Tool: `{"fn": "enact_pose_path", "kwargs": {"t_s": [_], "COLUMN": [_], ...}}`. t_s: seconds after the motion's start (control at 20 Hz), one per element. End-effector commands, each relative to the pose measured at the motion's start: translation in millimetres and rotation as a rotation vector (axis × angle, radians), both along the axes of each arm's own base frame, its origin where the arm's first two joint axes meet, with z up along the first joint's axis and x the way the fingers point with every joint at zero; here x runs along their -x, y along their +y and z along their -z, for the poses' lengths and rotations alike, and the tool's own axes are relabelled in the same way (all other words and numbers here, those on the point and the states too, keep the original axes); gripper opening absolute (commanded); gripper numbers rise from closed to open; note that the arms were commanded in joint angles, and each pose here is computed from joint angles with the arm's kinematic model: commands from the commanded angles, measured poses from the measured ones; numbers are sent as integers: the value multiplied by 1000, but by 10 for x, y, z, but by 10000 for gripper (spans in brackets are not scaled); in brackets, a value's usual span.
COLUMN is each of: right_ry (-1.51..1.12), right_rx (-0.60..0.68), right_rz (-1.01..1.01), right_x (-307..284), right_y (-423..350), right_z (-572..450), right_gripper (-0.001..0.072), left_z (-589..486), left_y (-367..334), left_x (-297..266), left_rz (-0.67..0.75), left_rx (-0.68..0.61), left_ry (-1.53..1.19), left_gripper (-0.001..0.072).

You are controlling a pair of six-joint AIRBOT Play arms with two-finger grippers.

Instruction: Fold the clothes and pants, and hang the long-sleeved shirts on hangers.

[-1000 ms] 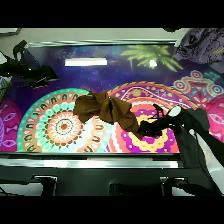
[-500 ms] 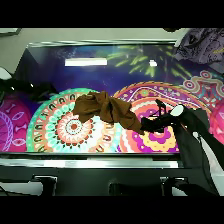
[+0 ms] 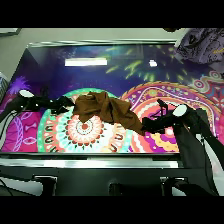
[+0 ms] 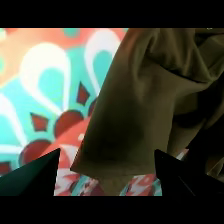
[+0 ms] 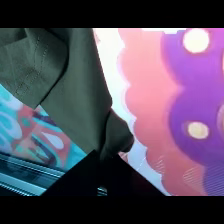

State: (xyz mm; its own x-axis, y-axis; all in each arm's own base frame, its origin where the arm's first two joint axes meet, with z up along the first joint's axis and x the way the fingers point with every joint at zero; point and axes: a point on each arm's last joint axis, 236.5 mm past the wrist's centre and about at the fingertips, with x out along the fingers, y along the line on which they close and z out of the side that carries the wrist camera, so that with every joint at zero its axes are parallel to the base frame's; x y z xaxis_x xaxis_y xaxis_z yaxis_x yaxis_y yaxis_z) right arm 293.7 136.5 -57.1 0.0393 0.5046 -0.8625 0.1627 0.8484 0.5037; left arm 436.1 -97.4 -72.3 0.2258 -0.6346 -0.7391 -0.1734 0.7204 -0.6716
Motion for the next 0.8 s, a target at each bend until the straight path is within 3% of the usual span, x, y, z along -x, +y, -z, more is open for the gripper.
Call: {"fn": "enact_pose_path", "kwargs": {"t_s": [0.0, 0.05, 0.1, 0.15, 0.2, 0.25, 0.45, 0.6, 0.75], "right_ry": [12, 19, 23, 16, 0, -27, -210, -486, -799], "right_rx": [-9, -10, -10, -11, -10, -9, 18, 116, 184], "right_rz": [12, 16, 19, 21, 25, 31, 19, 11, 37], "right_x": [10, 19, 27, 19, -4, -41, -419, -1000, -1286], "right_y": [14, 16, 17, 17, 13, 9, -46, -239, -397], "right_z": [-19, -19, -22, -41, -71, -122, -680, -1663, -3002], "right_gripper": [36, 36, 36, 36, 36, 35, 35, 34, 35], "left_z": [207, 223, 203, 167, 120, 57, -839, -2187, -3816], "left_y": [-229, -289, -350, -393, -419, -421, -249, 308, 724], "left_x": [-46, -59, -87, -123, -158, -198, -588, -974, -854], "left_rz": [4, 3, -5, -14, -20, -15, 28, -38, -126], "left_rx": [17, 31, 57, 78, 95, 99, 77, -142, -345], "left_ry": [-2, 3, 5, 1, -7, -20, -216, -512, -848], "left_gripper": [408, 281, 225, 222, 76, 15, 10, 10, 10]}}
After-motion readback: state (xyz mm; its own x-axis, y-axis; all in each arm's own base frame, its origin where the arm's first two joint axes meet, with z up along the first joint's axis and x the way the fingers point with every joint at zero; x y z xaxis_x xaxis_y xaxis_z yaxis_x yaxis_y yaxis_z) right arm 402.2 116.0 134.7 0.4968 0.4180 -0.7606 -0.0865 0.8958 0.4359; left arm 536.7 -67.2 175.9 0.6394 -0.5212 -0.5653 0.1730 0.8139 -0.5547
